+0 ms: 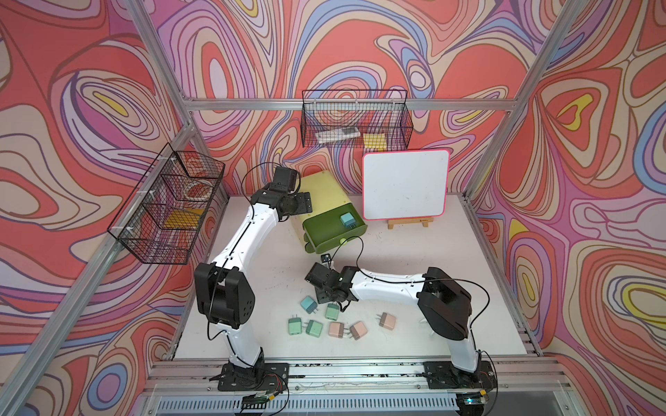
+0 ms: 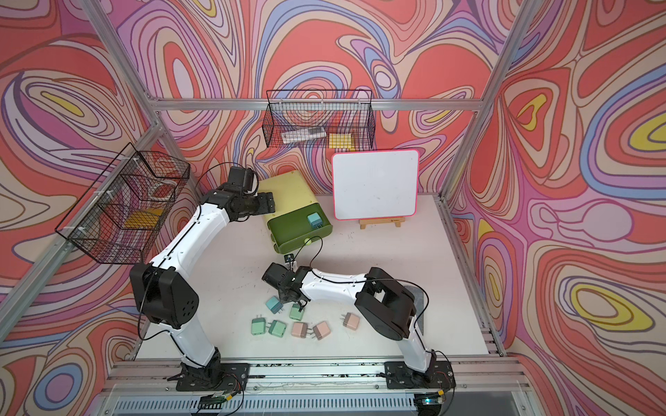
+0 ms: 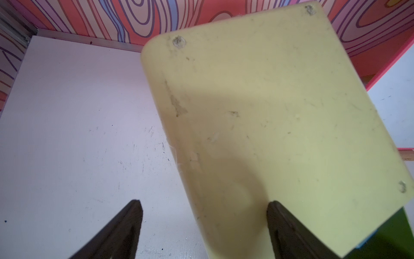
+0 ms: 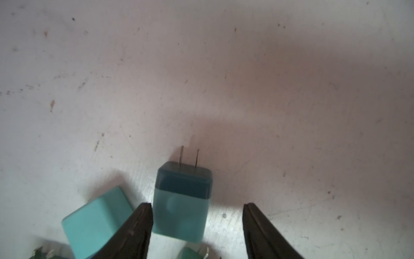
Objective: Place the plugs into the drawer by color
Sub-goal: Pick up the plug from the center of the board.
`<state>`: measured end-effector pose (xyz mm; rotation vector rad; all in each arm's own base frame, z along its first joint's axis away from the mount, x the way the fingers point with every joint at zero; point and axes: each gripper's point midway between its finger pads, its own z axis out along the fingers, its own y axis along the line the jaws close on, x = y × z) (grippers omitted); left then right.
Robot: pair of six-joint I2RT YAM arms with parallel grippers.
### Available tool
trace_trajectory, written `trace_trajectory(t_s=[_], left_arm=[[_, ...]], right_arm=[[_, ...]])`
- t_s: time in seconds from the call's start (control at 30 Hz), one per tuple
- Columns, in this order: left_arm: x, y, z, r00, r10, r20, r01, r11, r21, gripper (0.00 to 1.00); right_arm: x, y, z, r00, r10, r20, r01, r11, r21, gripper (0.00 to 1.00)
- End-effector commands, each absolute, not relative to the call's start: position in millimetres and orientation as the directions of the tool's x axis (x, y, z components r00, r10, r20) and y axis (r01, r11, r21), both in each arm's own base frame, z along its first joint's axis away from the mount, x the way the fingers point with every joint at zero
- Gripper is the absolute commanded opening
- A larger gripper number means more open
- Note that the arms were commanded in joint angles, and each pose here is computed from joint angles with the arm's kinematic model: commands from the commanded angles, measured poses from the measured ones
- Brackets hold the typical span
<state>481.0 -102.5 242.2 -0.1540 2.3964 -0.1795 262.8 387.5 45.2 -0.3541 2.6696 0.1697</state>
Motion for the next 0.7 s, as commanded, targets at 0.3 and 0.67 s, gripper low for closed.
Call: trace_trajectory(t_s=[0.3, 0.67], left_arm=[[469.6, -96.7, 230.6, -0.77, -0.161, -0.618, -0.078, 0.984, -0.16, 0.86], [469.0, -96.1, 230.7, -0.77, -0.159, -0.618, -0.078, 0.985, -0.156, 0.86]], right_arm=[[262.8, 390.4, 30.4, -0.889, -0.234, -0.393, -0.26, 0.966, 0.013, 0.58], [264.2, 395.9, 18.3, -0.889, -0.266, -0.373, -0.285, 0.958, -0.004, 0.38]])
